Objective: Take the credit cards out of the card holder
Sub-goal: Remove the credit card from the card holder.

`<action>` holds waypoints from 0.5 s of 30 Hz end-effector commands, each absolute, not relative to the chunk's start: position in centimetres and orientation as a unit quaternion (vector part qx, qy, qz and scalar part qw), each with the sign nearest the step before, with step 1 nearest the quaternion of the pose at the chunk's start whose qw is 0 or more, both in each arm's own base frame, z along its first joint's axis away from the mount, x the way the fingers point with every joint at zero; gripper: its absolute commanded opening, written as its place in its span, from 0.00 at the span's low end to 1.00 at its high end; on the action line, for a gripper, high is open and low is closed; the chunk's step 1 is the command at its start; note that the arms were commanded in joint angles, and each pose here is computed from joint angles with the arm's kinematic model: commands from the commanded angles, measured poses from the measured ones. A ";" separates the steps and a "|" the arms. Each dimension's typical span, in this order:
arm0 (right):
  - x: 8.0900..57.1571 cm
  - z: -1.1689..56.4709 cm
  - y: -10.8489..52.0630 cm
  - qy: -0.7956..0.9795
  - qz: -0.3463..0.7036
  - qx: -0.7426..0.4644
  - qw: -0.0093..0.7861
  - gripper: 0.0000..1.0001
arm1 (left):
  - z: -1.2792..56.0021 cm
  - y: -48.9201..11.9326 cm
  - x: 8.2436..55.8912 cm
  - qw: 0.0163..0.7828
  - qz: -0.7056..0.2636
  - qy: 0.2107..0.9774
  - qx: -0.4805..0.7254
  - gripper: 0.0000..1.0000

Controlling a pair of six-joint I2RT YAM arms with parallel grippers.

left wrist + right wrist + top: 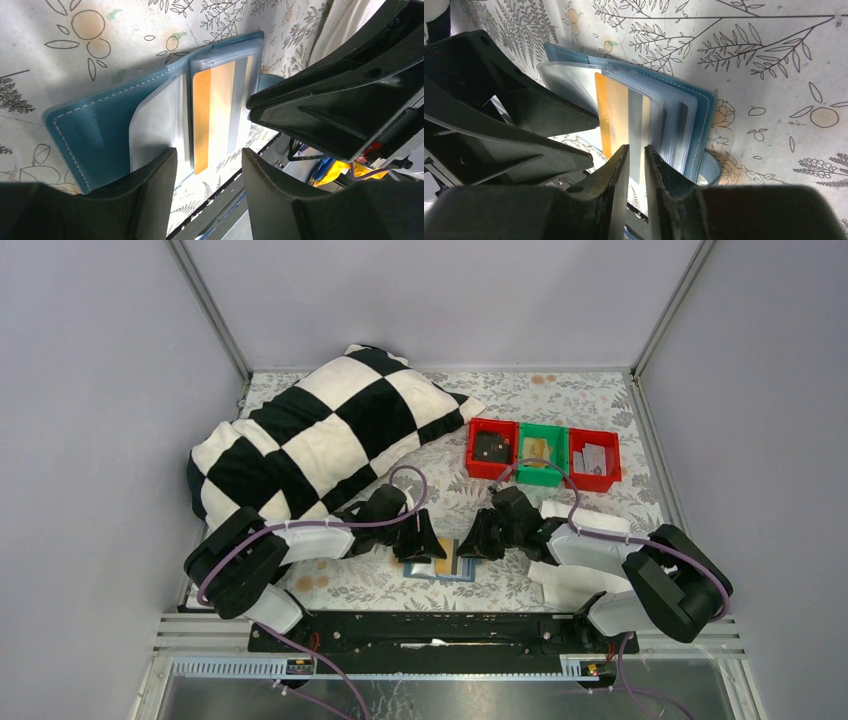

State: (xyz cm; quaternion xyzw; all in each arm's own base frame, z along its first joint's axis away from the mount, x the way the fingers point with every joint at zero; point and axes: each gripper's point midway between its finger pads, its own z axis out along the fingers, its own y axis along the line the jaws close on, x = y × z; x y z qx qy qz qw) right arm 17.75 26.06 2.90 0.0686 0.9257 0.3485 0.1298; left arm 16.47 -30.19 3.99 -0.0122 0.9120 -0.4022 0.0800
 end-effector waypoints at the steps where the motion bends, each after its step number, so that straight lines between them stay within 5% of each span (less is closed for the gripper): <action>1: 17.2 0.8 24.6 0.938 0.313 0.083 0.123 0.25 | 4.0 -30.3 17.3 0.106 -0.405 0.908 -0.005 0.54; 15: 17.0 0.6 24.5 0.938 0.314 0.085 0.121 0.25 | 3.7 -31.2 16.7 0.088 -0.450 0.889 -0.012 0.46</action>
